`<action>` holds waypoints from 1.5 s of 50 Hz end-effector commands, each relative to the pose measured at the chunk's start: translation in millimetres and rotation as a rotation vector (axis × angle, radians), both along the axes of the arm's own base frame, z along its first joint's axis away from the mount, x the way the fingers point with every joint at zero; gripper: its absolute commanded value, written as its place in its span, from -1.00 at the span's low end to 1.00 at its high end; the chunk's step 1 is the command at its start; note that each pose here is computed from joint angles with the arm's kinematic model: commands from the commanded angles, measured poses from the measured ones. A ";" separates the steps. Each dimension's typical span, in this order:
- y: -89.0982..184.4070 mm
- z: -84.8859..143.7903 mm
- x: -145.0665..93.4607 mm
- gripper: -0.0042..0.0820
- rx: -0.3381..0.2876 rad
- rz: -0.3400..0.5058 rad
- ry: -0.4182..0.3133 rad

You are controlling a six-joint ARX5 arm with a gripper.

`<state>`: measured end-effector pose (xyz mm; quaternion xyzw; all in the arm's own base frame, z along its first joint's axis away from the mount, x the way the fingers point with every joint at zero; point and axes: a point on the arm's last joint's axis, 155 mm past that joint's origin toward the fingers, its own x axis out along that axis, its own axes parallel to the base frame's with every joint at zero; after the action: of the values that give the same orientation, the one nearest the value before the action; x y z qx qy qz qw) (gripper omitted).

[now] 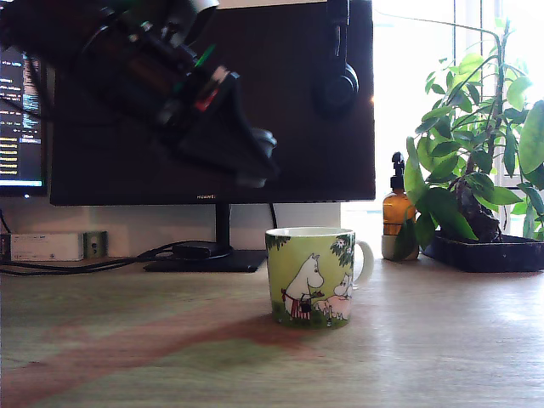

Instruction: Pick up the coffee capsules from the table one by one and drop them inside the nearest coffee cup

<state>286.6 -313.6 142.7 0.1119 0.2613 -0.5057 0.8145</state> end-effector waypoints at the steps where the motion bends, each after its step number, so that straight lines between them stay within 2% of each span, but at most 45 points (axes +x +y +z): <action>1: -6.6 -3.1 5.6 -0.52 0.009 -0.004 0.006; 21: -33.8 -8.7 18.4 -0.52 0.064 -0.037 0.047; 35: -50.6 -24.3 18.9 -0.52 0.104 -0.063 0.086; 51: -50.3 -50.2 18.5 -0.52 0.166 -0.050 0.119; 75: -50.6 -51.7 19.4 -0.52 0.185 -0.034 0.102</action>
<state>306.1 -362.5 96.7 0.1622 0.3425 -0.4973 0.7804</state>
